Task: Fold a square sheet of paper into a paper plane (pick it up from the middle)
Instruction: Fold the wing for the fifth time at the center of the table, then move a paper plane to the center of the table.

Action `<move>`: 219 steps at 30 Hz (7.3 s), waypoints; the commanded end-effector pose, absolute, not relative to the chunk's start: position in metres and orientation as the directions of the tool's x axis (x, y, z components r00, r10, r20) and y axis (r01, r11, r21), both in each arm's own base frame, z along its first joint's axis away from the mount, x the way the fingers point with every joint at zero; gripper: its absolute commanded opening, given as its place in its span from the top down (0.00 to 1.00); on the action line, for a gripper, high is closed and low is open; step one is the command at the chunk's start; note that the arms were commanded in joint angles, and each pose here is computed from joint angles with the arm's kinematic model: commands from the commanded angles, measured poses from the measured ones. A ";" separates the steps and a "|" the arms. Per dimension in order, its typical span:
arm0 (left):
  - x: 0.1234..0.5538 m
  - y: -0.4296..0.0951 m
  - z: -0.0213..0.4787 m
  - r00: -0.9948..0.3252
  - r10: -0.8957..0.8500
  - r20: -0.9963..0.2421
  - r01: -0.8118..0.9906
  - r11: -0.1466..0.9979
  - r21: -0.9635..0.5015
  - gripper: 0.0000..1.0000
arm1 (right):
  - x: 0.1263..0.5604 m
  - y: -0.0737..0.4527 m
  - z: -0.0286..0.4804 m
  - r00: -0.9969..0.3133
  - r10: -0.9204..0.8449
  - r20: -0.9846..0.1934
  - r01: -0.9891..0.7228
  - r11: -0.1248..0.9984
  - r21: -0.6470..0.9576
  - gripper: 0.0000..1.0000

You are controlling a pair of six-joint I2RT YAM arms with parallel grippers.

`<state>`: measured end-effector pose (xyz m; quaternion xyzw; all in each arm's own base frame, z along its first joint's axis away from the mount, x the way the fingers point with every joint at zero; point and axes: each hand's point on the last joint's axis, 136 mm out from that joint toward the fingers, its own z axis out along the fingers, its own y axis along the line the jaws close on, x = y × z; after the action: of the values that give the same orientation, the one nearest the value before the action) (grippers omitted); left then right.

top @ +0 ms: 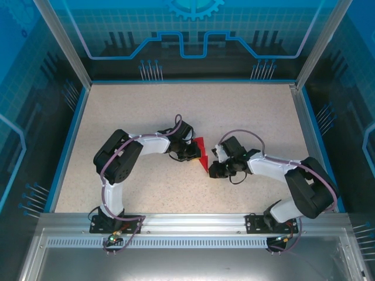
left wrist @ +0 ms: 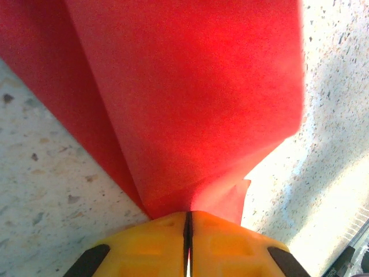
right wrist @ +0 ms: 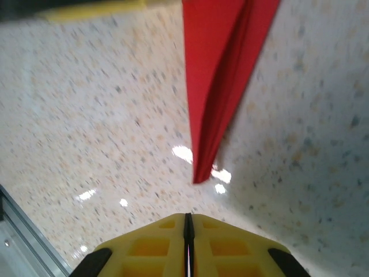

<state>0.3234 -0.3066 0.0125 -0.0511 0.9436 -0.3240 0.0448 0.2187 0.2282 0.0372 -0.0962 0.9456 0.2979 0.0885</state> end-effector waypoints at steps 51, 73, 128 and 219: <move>0.360 -0.306 0.045 -0.943 0.064 -0.325 0.278 0.686 -0.672 0.79 | 0.224 0.214 -0.030 -0.994 -0.093 -0.054 -0.107 0.904 0.414 0.95; 0.377 -0.289 0.018 -0.945 0.102 -0.311 0.268 0.786 -0.557 0.80 | 0.222 0.216 -0.030 -0.994 -0.103 -0.040 -0.110 0.901 0.419 0.94; 0.393 -0.251 0.076 -0.922 -0.153 -0.355 0.102 0.788 -0.607 0.80 | 0.210 0.209 -0.035 -0.996 -0.094 -0.001 -0.086 0.899 0.429 0.95; 0.341 -0.298 0.045 -0.947 -0.202 -0.249 -0.139 0.959 -0.246 0.41 | 0.255 0.127 0.052 -0.888 0.266 -0.374 0.135 0.930 0.342 0.20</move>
<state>0.3356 -0.3005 0.0389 -0.0728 0.9809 -0.1295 0.1254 0.2548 0.1306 0.0570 0.0903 0.9594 0.1534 0.2189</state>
